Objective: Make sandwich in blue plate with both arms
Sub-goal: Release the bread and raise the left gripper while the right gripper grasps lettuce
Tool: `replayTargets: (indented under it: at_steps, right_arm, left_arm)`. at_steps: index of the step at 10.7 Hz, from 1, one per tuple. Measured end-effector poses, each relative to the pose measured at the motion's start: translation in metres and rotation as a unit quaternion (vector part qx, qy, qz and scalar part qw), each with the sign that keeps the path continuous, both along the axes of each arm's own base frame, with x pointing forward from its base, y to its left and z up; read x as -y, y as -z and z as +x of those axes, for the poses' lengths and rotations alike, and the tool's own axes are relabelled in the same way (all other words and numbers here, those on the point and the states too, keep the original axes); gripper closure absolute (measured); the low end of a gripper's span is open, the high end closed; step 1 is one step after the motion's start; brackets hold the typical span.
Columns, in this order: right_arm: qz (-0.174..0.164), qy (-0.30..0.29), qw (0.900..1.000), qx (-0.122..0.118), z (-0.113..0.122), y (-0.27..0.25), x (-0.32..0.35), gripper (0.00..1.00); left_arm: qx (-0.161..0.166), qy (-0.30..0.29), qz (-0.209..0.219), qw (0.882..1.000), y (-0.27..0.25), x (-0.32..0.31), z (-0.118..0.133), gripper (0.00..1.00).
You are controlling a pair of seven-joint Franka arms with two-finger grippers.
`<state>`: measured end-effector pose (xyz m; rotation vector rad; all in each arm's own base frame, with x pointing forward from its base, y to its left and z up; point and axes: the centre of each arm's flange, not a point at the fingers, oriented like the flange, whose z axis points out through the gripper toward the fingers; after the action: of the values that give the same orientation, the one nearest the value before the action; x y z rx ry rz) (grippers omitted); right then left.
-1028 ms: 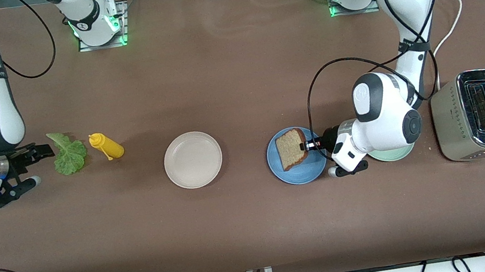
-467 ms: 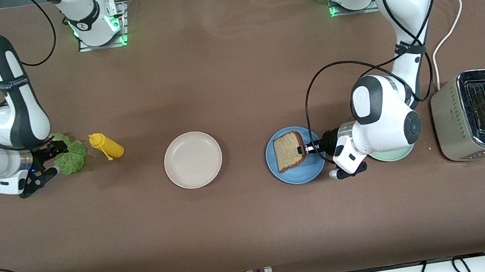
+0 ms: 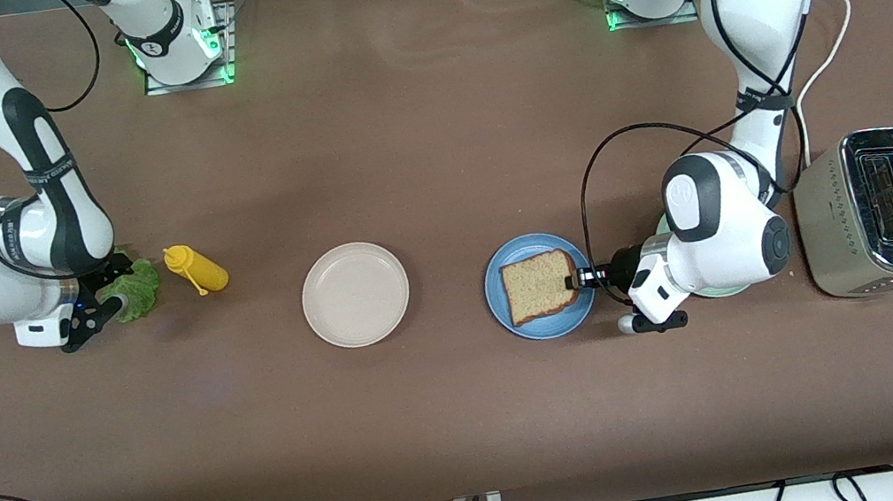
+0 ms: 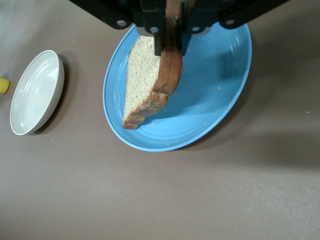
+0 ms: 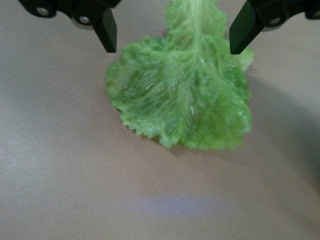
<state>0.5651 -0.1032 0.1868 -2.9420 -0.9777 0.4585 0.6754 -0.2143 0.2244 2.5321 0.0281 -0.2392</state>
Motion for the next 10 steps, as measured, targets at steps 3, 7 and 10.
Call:
replayTargets:
  at_steps: [3, 7, 10]
  right_arm:
    - [-0.001, 0.000, 1.000, -0.009, -0.003, 0.011, 0.005, 0.00]
    - [0.002, -0.013, 1.000, -0.012, -0.003, 0.013, 0.006, 0.00]
    - [0.005, -0.022, 1.000, -0.006, 0.001, 0.009, 0.004, 0.00]
  left_arm:
    - [0.003, -0.001, 0.001, 1.000, 0.001, -0.003, 0.001, 0.51]
    - [0.013, -0.036, 0.024, 0.999, 0.000, -0.057, 0.017, 0.00]
    - [0.016, -0.038, 0.023, 0.999, -0.015, -0.063, 0.016, 0.00]
